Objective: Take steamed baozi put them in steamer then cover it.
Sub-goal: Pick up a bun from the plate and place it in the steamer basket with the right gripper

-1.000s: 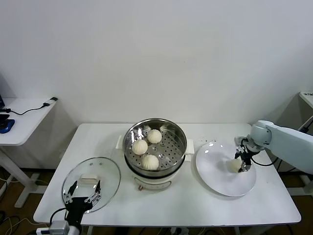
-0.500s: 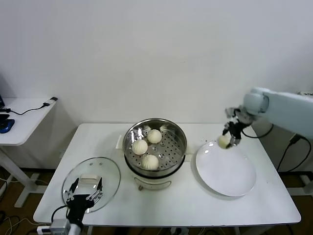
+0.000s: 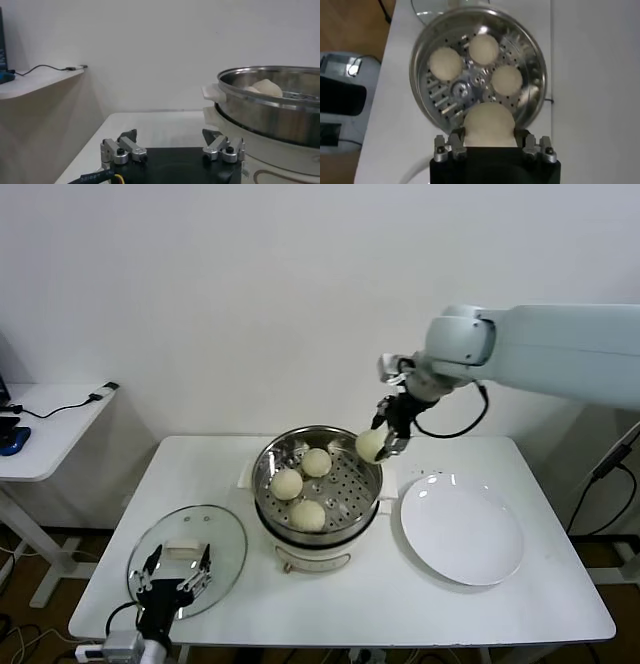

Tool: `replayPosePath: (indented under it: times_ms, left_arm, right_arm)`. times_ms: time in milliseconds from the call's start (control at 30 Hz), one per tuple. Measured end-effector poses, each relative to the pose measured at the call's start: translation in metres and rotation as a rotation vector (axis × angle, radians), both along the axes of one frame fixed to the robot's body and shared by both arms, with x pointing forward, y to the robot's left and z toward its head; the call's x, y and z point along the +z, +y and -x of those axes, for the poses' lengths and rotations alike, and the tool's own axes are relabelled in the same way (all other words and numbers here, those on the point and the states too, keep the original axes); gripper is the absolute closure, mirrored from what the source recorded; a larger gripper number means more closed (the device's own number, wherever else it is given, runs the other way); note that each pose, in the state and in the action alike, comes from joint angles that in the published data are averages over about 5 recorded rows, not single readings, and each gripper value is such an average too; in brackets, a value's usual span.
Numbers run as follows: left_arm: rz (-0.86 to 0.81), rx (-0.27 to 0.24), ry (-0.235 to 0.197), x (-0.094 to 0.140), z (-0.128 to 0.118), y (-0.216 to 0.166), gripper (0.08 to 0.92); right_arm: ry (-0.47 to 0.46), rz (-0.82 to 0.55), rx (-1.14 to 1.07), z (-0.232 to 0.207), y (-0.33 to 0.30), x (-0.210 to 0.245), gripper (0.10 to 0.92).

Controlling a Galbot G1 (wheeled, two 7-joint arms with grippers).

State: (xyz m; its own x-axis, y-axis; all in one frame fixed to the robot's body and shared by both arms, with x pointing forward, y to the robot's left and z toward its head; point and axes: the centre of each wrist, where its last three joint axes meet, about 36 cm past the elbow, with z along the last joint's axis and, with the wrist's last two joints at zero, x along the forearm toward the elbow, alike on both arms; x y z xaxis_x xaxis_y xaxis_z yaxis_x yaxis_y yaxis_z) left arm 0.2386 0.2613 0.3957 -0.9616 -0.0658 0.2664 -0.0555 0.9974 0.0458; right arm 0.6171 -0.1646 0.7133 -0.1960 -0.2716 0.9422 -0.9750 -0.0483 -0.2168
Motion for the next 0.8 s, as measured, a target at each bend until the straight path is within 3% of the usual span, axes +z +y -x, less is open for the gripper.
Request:
replayPosePath:
  times_ms: [800]
  left_arm:
    - [0.001, 0.005, 0.015, -0.007, -0.001, 0.003, 0.177]
  right_arm:
    - [0.005, 0.116, -0.015, -0.008, 0.050, -0.111, 0.368]
